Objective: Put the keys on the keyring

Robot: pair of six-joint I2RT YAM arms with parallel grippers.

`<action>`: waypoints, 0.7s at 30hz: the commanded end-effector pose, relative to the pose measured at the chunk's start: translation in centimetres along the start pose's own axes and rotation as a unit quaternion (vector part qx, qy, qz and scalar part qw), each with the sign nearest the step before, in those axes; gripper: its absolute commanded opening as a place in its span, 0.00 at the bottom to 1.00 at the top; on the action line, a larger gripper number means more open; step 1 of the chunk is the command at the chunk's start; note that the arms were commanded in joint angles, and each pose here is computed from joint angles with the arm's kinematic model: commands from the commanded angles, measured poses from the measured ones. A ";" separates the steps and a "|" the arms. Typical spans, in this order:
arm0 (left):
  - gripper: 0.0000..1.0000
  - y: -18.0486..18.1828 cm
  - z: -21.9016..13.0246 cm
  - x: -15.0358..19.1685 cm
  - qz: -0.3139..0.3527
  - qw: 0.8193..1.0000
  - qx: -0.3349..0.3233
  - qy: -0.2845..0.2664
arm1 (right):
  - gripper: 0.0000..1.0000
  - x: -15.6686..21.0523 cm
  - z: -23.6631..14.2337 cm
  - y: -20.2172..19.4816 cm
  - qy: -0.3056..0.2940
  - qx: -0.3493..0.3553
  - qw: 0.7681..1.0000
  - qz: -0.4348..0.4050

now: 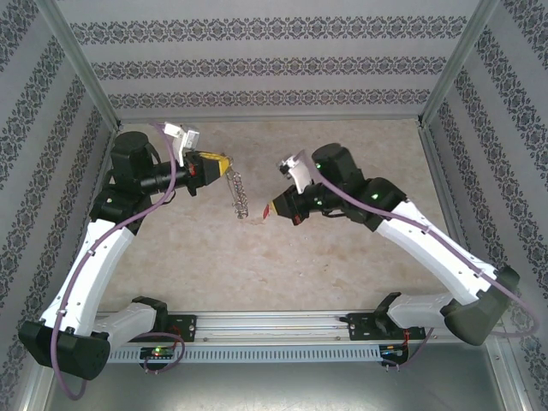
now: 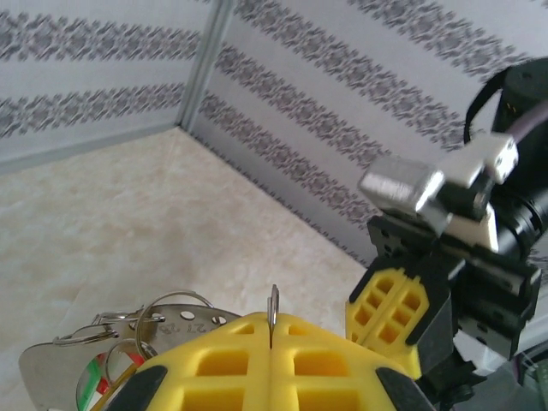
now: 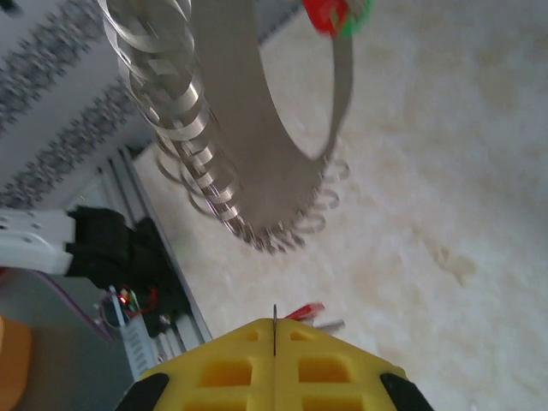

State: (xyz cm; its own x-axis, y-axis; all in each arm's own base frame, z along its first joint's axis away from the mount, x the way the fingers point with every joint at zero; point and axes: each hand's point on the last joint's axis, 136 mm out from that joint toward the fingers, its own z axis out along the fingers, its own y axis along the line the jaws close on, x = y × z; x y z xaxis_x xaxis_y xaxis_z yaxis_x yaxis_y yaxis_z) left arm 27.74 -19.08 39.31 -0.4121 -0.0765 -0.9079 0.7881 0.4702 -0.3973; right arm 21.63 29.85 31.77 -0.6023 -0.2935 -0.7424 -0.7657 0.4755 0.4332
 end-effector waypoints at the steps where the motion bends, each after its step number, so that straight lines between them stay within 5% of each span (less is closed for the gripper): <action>1: 0.00 -3.8 -0.7 -2.7 0.045 0.995 0.074 -0.039 | 0.00 -2.7 -2.5 3.1 -0.032 -0.048 0.998 -0.039; 12: 0.00 -6.2 -0.7 -3.5 0.046 0.990 0.130 -0.032 | 0.00 -9.0 -3.8 5.1 -0.080 -0.039 0.992 -0.086; 21: 0.00 -7.1 -0.3 -3.5 0.049 0.986 0.158 -0.021 | 0.00 -9.6 -3.3 5.5 -0.075 -0.035 0.990 -0.110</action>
State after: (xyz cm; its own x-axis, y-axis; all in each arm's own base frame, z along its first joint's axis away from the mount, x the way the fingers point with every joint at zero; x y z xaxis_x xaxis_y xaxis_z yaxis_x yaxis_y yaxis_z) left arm 24.64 -21.47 42.93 -0.3857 -0.0759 -0.9195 0.8875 0.2419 -0.3922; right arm 22.90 32.64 41.67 -0.4392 -0.2535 -0.8619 -0.8686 0.3647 0.3353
